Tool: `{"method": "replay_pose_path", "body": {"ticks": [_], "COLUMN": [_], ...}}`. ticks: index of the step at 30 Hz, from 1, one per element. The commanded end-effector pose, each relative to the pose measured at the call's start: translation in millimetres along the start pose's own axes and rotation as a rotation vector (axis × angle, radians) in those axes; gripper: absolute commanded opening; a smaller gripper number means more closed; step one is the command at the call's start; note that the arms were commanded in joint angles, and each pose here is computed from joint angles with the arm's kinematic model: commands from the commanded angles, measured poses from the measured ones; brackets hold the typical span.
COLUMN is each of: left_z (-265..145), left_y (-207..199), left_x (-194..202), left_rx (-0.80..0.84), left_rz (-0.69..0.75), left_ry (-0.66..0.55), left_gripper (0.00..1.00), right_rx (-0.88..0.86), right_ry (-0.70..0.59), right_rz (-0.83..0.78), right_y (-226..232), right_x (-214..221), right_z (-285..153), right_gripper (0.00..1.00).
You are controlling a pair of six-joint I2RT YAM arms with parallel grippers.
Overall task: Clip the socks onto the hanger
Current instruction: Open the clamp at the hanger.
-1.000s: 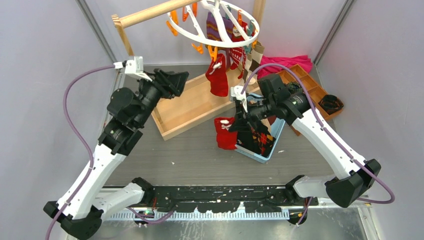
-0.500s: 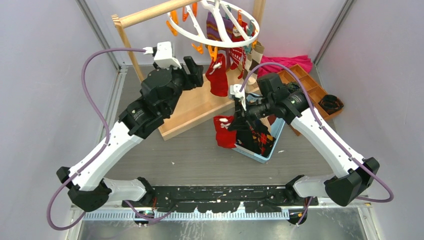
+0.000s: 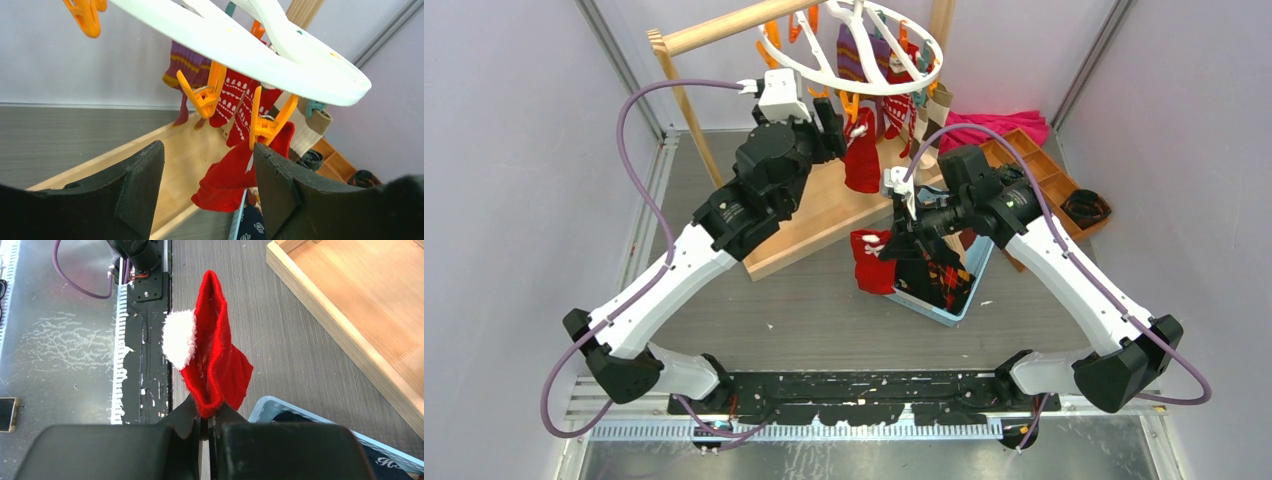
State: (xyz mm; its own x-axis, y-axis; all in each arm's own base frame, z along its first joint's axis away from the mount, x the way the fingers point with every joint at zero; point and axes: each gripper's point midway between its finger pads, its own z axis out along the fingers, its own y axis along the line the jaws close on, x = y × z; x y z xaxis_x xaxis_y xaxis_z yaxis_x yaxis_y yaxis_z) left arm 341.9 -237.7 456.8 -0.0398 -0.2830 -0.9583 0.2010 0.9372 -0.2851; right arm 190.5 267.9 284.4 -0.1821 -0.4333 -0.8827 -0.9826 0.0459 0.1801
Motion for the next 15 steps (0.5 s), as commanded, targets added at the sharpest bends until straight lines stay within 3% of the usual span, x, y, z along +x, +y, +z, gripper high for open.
{"method": "replay_pose_path", "body": {"ticks": [1,15], "left_z": [6,22], "left_y": [-4,-5], "left_x": [-38,-50], "left_rx": [-0.029,-0.087], "left_rz": [-0.058,-0.038], "left_ry": [-0.125,-0.185], "left_gripper": [0.66,0.58], "right_rx": [0.021,0.020], "right_ry": [-0.047,-0.053], "right_rz": [-0.049,-0.054], "right_y": [-2,0], "right_x": [-19,-19], "right_z": [-6,-7], "right_gripper": [0.01,0.01]}}
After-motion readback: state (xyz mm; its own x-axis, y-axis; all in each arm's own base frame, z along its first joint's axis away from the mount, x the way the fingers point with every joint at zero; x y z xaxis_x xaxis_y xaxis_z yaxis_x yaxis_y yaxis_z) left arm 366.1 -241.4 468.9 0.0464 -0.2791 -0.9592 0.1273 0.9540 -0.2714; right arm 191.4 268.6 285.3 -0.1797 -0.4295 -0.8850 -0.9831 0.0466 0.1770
